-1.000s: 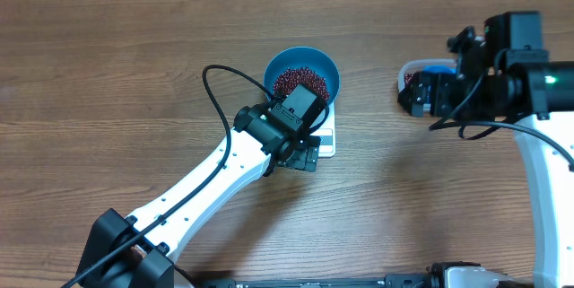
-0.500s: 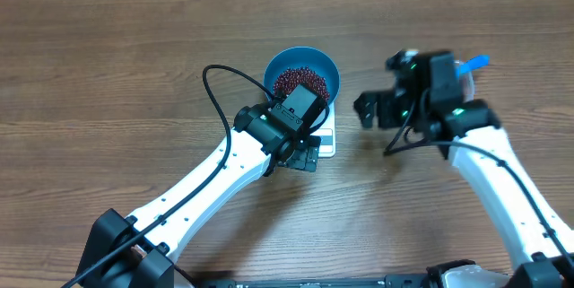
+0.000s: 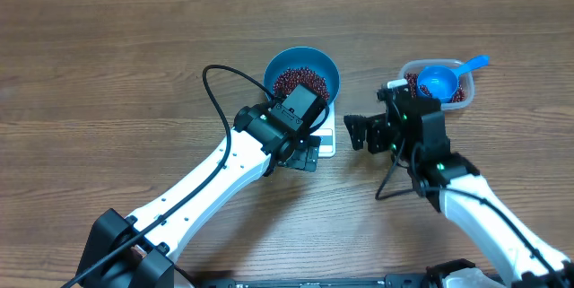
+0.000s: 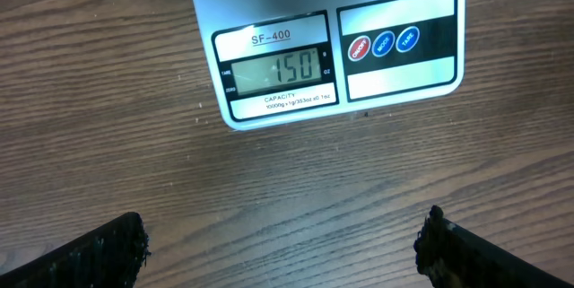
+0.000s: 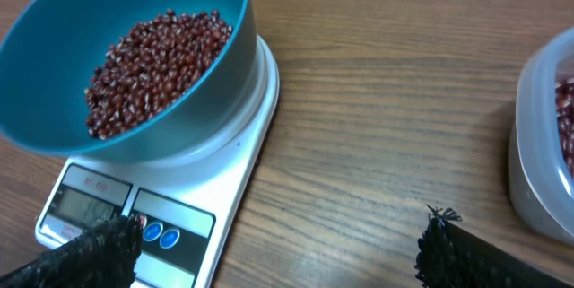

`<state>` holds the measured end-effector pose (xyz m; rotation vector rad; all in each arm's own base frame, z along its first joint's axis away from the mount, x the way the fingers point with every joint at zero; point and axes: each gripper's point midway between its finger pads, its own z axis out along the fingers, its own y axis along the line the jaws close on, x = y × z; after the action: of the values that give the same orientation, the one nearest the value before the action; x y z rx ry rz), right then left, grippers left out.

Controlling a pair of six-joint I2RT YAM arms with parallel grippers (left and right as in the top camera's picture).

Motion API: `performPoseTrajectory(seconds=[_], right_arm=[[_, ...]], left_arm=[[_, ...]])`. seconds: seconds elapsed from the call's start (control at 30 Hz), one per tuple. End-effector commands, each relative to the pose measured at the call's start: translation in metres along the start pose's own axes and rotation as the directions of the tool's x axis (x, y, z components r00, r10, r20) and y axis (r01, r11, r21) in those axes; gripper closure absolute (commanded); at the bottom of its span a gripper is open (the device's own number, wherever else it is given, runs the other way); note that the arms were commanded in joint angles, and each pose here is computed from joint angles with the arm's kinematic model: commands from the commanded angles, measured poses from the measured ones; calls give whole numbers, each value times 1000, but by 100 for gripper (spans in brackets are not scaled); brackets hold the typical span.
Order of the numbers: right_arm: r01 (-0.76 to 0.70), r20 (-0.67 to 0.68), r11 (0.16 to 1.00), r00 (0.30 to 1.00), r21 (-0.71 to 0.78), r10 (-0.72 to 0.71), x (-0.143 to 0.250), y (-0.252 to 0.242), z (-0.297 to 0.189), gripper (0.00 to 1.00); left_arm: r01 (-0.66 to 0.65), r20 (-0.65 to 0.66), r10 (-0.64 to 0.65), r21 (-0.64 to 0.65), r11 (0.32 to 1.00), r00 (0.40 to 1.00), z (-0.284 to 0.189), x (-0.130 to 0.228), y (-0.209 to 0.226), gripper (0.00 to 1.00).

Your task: Scoop item into bowl and weigh 150g on scale

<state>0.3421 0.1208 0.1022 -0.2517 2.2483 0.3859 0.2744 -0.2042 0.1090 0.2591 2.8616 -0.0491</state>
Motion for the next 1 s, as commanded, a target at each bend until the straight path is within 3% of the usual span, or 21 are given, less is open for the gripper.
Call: performPoseTrajectory(seconds=[0.0,0.5,0.97], right_arm=[[13,36,1000,999,2,-13,12,0,-9,0],[40,202,999,979,-13,-37,46,0,-39,0],[19,305,999,952,27,-26,54,-15,-60,0]], left_arm=[[24,36,-24,5,1000,999,-9,-8,0,0],[24,36,-24,5,1000,999,-9,-8,0,1],[24,36,-24,5,1000,999,-9,-8,0,0]])
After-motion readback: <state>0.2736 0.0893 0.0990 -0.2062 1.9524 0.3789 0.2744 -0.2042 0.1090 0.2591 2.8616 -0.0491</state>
